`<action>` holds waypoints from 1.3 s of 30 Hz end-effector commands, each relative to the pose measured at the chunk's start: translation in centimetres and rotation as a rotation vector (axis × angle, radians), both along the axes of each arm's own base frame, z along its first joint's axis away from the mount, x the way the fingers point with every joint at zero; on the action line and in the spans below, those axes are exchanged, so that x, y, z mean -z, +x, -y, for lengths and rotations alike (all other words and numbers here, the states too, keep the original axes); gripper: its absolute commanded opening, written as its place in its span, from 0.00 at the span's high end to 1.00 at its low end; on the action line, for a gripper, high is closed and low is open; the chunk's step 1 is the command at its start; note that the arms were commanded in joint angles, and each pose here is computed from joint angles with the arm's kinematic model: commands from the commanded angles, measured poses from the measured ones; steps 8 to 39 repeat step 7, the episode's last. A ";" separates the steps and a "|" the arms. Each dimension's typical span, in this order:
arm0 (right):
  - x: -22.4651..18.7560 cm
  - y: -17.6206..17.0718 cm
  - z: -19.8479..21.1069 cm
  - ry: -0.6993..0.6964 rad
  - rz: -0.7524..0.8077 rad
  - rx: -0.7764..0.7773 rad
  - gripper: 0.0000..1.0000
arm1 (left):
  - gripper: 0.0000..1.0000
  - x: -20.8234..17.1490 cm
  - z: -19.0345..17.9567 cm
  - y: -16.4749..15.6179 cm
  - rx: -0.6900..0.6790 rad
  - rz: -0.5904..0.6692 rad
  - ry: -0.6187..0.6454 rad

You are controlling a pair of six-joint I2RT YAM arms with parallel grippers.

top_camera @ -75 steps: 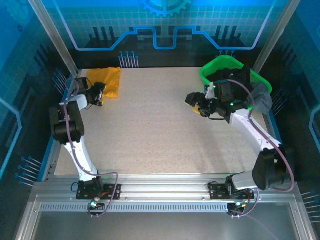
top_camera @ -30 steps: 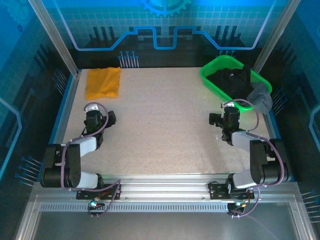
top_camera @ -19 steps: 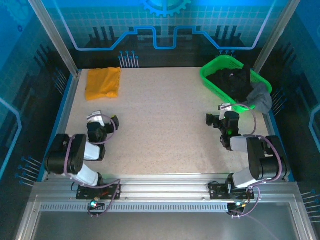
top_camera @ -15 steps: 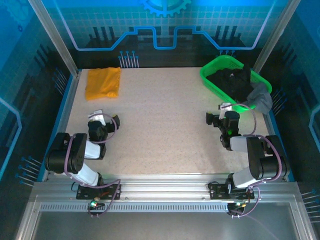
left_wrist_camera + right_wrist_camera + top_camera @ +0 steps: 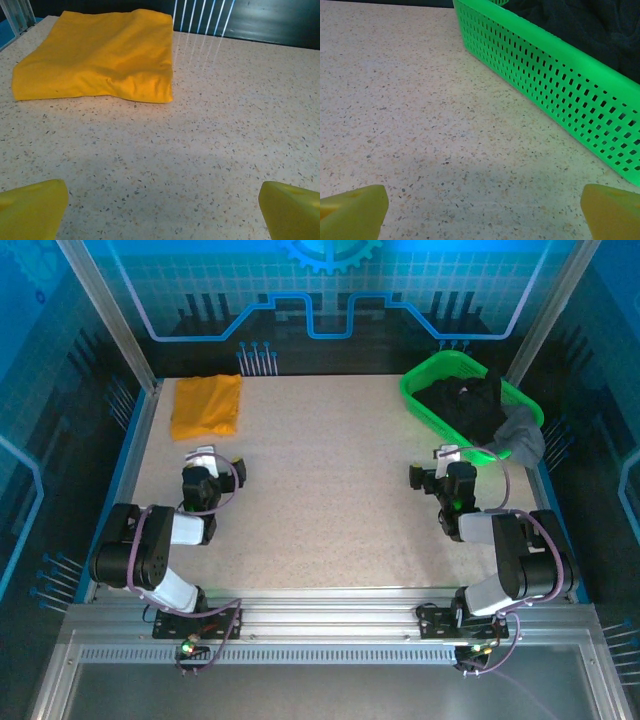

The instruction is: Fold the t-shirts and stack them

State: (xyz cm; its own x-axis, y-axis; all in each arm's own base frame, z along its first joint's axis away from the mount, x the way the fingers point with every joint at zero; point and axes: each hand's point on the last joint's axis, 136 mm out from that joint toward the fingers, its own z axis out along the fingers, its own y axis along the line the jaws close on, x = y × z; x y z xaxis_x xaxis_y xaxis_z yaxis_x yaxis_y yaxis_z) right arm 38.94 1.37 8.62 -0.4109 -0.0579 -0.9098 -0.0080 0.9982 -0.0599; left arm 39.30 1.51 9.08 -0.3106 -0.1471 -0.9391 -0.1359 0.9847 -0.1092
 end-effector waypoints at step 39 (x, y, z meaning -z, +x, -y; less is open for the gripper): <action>-0.9 0.6 -0.2 -0.017 0.036 -0.002 0.00 | 0.01 -0.5 -0.1 0.2 -0.006 0.009 0.031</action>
